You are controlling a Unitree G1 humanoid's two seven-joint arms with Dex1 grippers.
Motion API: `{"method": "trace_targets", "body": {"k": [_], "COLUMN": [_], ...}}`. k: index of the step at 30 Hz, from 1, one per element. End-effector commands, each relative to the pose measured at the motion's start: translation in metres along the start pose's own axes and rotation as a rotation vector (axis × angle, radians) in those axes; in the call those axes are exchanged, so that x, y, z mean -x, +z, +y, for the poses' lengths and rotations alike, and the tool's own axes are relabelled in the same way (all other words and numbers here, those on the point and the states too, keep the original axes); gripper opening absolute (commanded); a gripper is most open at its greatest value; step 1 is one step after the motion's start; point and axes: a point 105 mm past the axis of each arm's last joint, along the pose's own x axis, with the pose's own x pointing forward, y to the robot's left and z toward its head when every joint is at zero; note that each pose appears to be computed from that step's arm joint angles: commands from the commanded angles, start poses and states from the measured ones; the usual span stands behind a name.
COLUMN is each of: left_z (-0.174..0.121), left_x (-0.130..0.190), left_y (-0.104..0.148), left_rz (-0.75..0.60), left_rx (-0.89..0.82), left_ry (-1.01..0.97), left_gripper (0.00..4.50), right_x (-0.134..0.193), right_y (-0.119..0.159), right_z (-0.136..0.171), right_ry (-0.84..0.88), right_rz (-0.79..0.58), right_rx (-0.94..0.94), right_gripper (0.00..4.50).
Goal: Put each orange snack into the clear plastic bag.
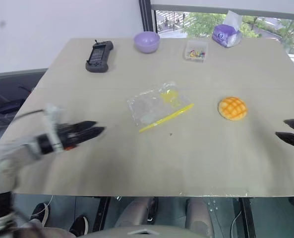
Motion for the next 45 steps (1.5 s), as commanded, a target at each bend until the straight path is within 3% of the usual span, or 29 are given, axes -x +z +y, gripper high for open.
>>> {"method": "trace_targets", "body": {"k": [1,5,8,18,23,36,43,45], "left_z": [-0.005,-0.004,0.008,0.018,0.031,0.005,0.008,0.0], "left_x": [-0.028,-0.051,-0.05,0.015,0.028,-0.103,-0.163,-0.176], "left_y": [-0.007,-0.011,-0.005,0.025,0.011,-0.014,-0.027,-0.02], "left_rz": [0.039,0.049,0.021,-0.048,0.038,0.17,0.185,0.173], "left_rx": [0.086,0.213,0.281,0.387,0.421,0.511,0.747,0.749], "left_ry": [0.093,0.144,0.199,0.118,0.158,0.088,0.229,0.22], "left_gripper": [3.25,3.25,3.25,3.25,3.25,3.25,3.25,2.74], "right_x": [-0.013,-0.023,-0.025,-0.025,-0.029,-0.041,-0.043,-0.044], "right_y": [0.024,0.035,0.038,0.036,0.036,0.05,0.051,0.052], "right_z": [0.009,0.015,0.017,0.017,0.017,0.016,0.018,0.018], "right_ry": [0.019,0.022,0.011,-0.02,-0.021,-0.024,-0.036,-0.039], "right_rz": [-0.052,-0.072,-0.075,-0.067,-0.07,-0.106,-0.115,-0.12], "right_rx": [0.066,0.091,0.102,0.101,0.103,0.136,0.135,0.137], "right_gripper": [2.92,2.92,2.92,2.92,2.92,2.92,2.92,2.92]}}
